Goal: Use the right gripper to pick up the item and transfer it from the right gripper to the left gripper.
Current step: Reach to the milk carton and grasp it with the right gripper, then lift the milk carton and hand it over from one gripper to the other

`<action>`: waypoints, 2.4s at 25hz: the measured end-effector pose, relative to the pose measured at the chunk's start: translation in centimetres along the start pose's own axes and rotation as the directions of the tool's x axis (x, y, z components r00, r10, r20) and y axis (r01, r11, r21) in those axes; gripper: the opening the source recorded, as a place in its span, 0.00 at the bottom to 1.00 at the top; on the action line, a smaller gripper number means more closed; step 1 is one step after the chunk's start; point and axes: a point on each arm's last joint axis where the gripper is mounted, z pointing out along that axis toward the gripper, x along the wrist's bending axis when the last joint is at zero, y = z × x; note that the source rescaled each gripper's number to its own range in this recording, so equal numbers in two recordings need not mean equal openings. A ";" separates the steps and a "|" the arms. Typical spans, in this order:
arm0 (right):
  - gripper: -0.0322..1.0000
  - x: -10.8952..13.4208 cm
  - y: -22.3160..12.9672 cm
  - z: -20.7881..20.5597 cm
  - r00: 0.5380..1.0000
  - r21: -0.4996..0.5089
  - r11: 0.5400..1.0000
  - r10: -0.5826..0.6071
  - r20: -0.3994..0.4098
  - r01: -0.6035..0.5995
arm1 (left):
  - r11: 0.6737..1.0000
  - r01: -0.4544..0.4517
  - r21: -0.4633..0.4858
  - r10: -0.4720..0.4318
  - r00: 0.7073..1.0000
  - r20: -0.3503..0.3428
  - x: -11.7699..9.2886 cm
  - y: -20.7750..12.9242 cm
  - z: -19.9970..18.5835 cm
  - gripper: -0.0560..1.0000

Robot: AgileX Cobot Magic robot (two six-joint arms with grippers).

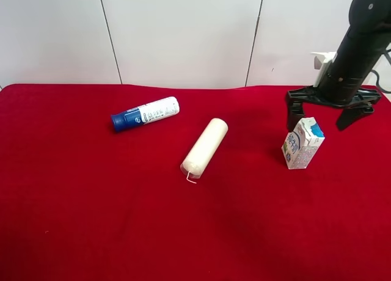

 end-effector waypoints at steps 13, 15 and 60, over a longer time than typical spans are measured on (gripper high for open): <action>0.93 0.0 0.4 2.3 1.000 0.033 0.999 0.000 0.002 0.000 | 1.000 0.000 0.000 0.000 1.000 0.000 0.0 0.0 0.0 1.00; 0.84 0.0 0.5 2.4 1.000 0.031 1.000 -0.005 0.008 0.005 | 1.000 0.000 0.000 0.000 1.000 0.000 0.0 0.0 0.0 1.00; 0.04 4.5 -2.8 -9.0 0.955 -0.249 0.931 -0.290 -0.057 0.267 | 1.000 0.000 0.000 0.000 1.000 0.000 0.0 0.0 0.0 1.00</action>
